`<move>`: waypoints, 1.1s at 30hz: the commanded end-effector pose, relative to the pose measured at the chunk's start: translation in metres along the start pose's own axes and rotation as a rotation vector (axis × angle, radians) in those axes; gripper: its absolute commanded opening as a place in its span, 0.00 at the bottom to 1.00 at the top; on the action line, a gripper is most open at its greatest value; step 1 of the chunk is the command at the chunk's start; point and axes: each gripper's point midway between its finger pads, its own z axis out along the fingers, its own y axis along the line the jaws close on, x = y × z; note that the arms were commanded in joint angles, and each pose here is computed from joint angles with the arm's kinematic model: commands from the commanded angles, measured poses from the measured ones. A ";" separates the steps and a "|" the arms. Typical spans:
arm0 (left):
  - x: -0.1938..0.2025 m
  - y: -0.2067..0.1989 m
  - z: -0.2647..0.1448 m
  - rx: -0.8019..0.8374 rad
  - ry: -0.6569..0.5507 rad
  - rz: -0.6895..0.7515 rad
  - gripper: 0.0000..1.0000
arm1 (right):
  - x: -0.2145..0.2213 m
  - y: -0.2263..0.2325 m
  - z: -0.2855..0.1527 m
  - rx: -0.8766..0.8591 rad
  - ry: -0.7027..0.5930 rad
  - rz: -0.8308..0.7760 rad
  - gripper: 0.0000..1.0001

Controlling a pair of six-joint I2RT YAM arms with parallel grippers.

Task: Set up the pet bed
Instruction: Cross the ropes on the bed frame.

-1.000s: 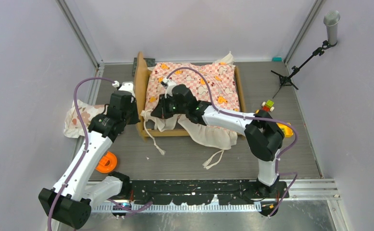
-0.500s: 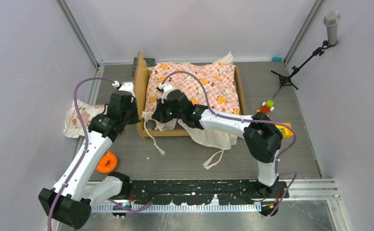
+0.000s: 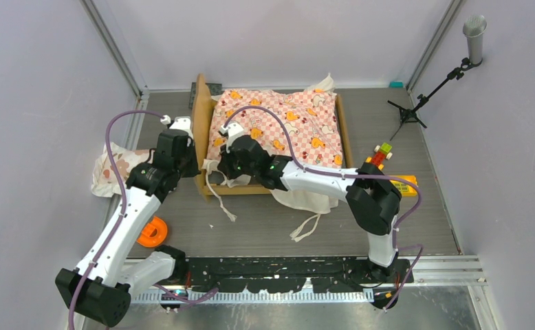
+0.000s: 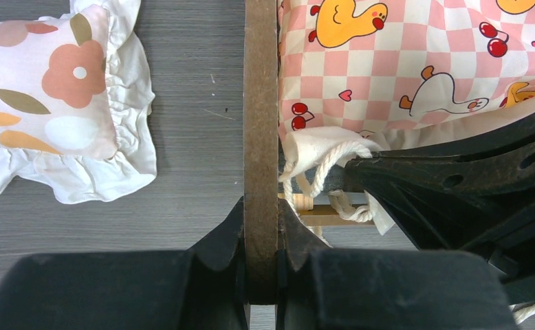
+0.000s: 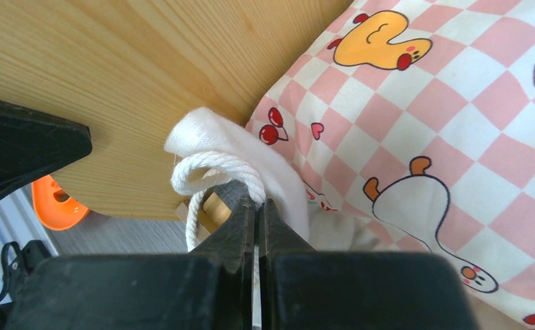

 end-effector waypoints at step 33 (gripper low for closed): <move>-0.006 -0.011 0.006 0.053 -0.019 -0.061 0.00 | -0.002 0.007 0.006 0.170 -0.164 -0.168 0.01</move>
